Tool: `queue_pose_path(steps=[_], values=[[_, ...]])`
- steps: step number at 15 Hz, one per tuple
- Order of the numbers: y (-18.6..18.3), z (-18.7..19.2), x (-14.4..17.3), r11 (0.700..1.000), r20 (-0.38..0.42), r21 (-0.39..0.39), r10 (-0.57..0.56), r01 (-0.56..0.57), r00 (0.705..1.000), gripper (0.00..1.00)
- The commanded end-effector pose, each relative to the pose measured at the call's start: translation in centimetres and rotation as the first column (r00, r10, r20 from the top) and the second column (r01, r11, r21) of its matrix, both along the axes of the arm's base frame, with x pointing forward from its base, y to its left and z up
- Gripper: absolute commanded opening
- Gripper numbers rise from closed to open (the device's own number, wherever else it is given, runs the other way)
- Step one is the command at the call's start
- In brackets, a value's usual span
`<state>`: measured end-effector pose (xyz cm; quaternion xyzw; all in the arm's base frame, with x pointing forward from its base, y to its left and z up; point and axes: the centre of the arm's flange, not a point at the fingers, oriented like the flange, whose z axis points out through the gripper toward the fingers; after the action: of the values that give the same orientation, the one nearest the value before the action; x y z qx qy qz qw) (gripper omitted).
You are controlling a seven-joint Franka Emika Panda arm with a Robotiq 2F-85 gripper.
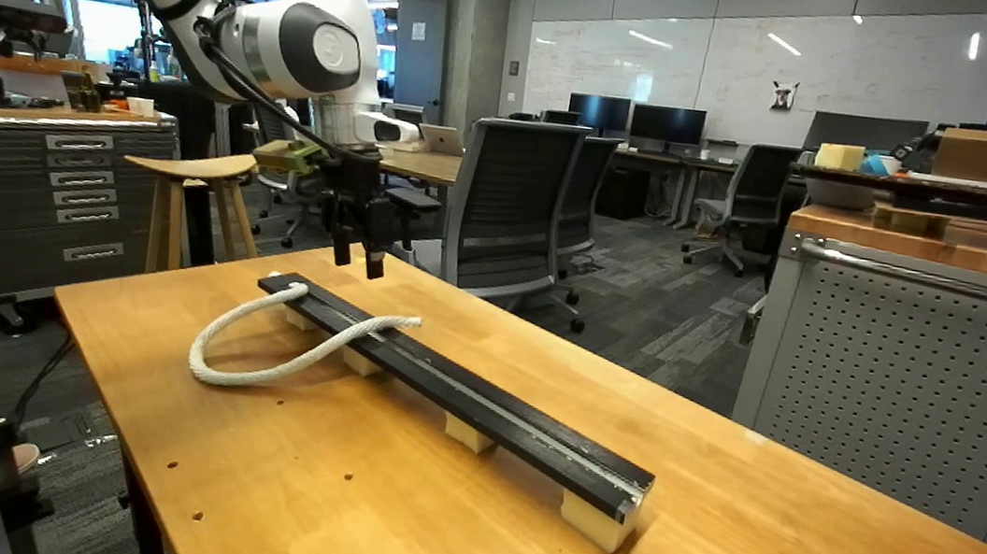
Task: Stretch the white rope to the full length on the black groove
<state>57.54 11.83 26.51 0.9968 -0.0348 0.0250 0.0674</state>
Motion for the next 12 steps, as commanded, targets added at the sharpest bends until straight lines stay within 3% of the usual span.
queue_pose_path(steps=[1,12], values=[[0.2,-0.7,3.9,1.0,0.006,-0.009,0.024,-0.024,1.0,1.0],[-1.4,-3.3,9.2,0.998,-0.098,-0.039,0.041,-0.045,0.994,1.0]])
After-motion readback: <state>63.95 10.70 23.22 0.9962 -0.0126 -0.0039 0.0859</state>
